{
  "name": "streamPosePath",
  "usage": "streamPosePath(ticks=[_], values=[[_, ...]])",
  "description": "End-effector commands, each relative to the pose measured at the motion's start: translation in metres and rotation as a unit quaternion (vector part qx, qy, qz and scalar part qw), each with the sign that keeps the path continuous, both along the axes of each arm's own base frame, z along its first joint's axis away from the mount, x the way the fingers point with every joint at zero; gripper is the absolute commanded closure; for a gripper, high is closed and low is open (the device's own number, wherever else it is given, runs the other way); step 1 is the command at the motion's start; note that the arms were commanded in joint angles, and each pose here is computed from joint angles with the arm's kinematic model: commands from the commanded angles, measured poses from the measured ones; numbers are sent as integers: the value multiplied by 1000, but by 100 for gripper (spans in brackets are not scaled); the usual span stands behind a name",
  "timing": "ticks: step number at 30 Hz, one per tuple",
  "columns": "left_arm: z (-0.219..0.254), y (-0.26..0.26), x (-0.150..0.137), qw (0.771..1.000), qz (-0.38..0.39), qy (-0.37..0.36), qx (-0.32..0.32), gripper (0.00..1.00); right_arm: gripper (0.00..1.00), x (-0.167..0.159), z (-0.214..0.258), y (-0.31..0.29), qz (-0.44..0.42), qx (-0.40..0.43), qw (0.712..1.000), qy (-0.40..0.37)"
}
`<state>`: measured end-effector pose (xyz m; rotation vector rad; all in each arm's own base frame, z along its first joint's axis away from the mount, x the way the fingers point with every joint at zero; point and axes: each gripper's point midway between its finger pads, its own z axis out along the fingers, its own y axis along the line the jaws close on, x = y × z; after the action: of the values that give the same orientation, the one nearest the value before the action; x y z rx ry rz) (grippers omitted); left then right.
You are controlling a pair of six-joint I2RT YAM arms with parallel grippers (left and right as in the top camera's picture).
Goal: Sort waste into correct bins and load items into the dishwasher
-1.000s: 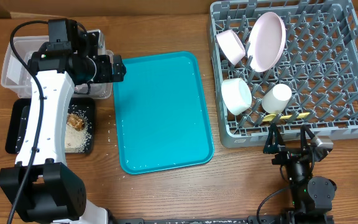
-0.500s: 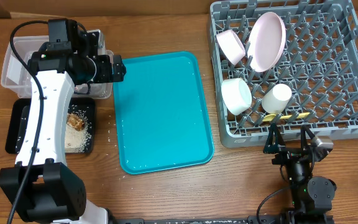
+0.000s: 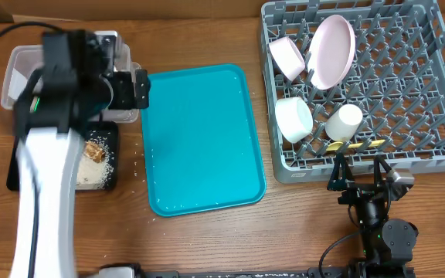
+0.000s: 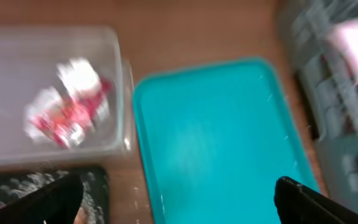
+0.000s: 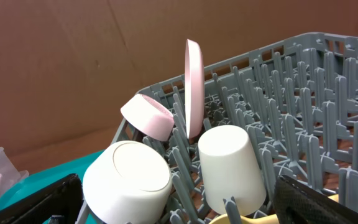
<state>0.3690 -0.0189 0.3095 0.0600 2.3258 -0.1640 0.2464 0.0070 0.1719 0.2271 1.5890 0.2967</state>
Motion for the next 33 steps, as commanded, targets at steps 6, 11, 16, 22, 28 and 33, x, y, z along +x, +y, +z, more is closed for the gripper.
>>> streamPosePath(ticks=[6,11,16,22,28,33], values=[[25,2,-63,962,-38,-264,64,0,0,0,-1,-1,-3,2,1000,-4],[-13,-2,-101,931,-41,-355,71,0,0,0,-1,-1,-3,2,1000,-4],[-54,-3,-124,913,-37,-400,76,0,0,0,-1,-1,-3,2,1000,-4],[-99,-3,-130,909,-36,-409,77,0,0,0,-1,-1,-3,2,1000,-4],[-141,-2,-124,926,-35,-369,73,0,0,0,-1,-1,-3,2,1000,-4],[-148,-2,-125,932,-35,-355,70,0,0,0,-1,-1,-3,2,1000,-4]])
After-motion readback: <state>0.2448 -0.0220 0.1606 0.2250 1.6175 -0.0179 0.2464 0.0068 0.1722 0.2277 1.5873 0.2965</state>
